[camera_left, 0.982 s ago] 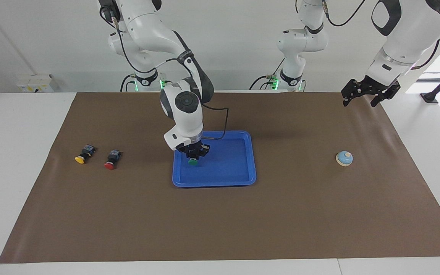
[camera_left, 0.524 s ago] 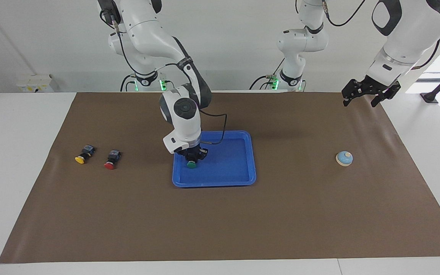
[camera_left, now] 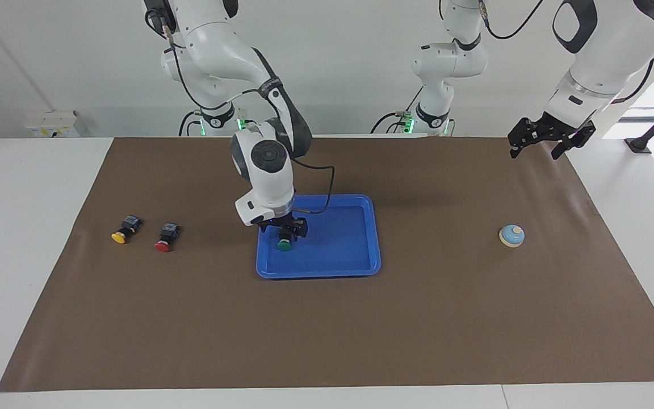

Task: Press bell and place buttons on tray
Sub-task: 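Lower the green button into the tray, open the right gripper, withdraw, then grasp the red-capped button with the right gripper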

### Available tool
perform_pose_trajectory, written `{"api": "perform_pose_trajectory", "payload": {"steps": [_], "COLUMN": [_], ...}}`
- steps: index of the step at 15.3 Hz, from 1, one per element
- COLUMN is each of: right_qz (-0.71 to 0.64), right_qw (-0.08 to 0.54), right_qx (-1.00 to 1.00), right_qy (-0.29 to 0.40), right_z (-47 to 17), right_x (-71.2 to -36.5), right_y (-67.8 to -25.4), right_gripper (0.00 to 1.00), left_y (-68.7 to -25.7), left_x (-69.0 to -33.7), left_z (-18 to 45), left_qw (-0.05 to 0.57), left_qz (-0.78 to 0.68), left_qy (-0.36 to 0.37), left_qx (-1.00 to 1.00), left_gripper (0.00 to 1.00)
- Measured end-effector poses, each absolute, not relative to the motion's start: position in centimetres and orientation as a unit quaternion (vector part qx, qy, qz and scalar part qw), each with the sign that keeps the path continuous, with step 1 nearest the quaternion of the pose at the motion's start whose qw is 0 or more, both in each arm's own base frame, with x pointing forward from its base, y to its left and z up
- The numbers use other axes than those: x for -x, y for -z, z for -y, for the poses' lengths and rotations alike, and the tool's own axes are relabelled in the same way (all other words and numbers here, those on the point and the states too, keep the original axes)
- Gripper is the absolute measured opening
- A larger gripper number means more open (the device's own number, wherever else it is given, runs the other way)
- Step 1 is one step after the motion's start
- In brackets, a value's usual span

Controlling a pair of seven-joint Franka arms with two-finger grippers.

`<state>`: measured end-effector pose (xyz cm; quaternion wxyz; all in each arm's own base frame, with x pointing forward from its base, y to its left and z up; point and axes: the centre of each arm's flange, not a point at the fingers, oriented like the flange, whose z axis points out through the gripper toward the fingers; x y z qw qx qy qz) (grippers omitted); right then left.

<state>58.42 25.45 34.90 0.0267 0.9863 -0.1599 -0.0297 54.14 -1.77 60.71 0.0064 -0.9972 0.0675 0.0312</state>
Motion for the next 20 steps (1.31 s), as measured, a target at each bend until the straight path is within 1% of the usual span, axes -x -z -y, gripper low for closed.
{"api": "perform_pose_trajectory", "payload": {"steps": [2, 5, 8, 11, 13, 16, 20], "right_qz": [0.175, 0.186, 0.172, 0.175, 0.177, 0.167, 0.153], "right_qw": [0.033, 0.031, 0.028, 0.021, 0.016, 0.012, 0.011], "right_qx": [-0.983, -0.981, -0.984, -0.984, -0.984, -0.986, -0.988], "right_qy": [0.034, 0.033, 0.033, 0.020, 0.002, -0.019, -0.021], "right_z": [-23.7, -17.5, -9.5, -1.0, 2.9, 5.0, 4.9], "right_x": [-59.2, -60.6, -61.9, -62.7, -62.3, -60.2, -58.5], "right_y": [-38.2, -42.5, -43.9, -42.4, -39.8, -35.2, -32.2], "right_gripper": [1.00, 1.00, 1.00, 1.00, 1.00, 1.00, 1.00], "left_y": [-60.7, -60.7, -60.7, -60.7, -60.7, -60.7, -60.7], "left_x": [-54.1, -54.1, -54.1, -54.1, -54.1, -54.1, -54.1], "left_z": [1.8, 1.8, 1.8, 1.8, 1.8, 1.8, 1.8], "left_qw": [0.006, 0.006, 0.006, 0.006, 0.006, 0.006, 0.006], "left_qz": [-0.067, -0.067, -0.067, -0.067, -0.067, -0.067, -0.067], "left_qy": [-0.031, -0.031, -0.031, -0.031, -0.031, -0.031, -0.031], "left_qx": [0.997, 0.997, 0.997, 0.997, 0.997, 0.997, 0.997], "left_gripper": [1.00, 1.00, 1.00, 1.00, 1.00, 1.00, 1.00]}}
